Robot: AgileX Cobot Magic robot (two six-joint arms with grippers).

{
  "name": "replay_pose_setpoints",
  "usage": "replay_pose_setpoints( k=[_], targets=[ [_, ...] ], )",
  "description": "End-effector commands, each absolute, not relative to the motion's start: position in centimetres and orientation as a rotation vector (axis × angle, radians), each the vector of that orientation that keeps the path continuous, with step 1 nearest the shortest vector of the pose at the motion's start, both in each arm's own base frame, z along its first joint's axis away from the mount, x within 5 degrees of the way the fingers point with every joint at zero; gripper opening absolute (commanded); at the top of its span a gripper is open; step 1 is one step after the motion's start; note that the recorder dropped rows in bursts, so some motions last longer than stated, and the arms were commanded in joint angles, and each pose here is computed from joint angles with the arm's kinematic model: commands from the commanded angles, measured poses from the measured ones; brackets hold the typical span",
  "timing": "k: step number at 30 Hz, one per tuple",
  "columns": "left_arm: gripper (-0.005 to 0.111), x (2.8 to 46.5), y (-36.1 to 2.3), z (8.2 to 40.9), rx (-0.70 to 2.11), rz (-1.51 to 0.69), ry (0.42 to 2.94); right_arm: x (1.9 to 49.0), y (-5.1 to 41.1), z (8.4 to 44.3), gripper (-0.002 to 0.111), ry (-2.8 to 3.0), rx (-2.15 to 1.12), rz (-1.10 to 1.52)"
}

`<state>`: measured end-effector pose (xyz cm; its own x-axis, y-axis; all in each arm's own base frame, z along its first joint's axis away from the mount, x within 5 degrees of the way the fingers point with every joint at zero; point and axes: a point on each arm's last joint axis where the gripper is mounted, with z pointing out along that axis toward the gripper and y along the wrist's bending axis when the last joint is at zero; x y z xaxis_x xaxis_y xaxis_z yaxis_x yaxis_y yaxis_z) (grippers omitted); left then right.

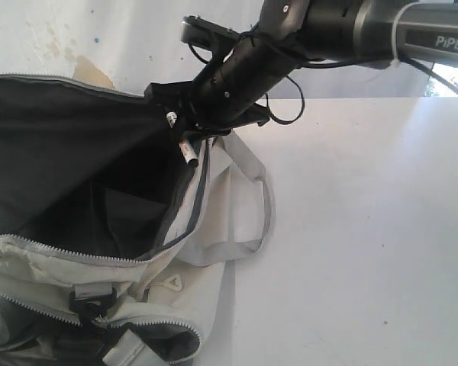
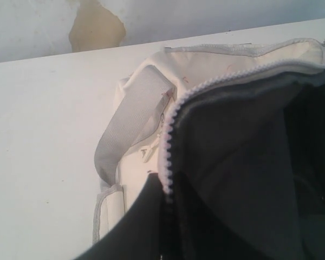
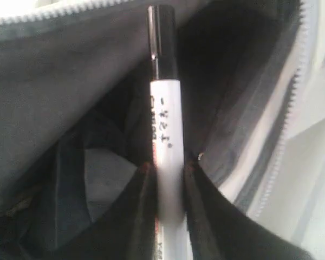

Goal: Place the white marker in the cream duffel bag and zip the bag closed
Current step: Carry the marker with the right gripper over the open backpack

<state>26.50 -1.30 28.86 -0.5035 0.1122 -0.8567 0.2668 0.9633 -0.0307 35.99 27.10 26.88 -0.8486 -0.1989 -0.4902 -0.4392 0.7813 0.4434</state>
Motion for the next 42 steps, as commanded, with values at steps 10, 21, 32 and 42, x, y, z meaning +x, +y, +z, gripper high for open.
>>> replay_pose_setpoints(
  k=[10, 21, 32, 42],
  targets=[
    [0.000, 26.3, -1.2, 28.8, 0.260, -0.194, 2.102, 34.9, 30.9, 24.7, 0.000, 2.506, -0.528, 0.802],
    [0.000, 26.3, -1.2, 28.8, 0.260, -0.194, 2.102, 35.3, 32.0, 21.9, 0.000, 2.548, -0.489, 0.820],
    [0.000, 26.3, -1.2, 28.8, 0.260, -0.194, 2.102, 36.3, 32.6, 20.1, 0.000, 2.512, -0.393, 0.840],
    [0.000, 26.3, -1.2, 28.8, 0.260, -0.194, 2.102, 35.9, 32.9, 18.9, 0.042, 2.599, -0.360, 0.907]
  ],
)
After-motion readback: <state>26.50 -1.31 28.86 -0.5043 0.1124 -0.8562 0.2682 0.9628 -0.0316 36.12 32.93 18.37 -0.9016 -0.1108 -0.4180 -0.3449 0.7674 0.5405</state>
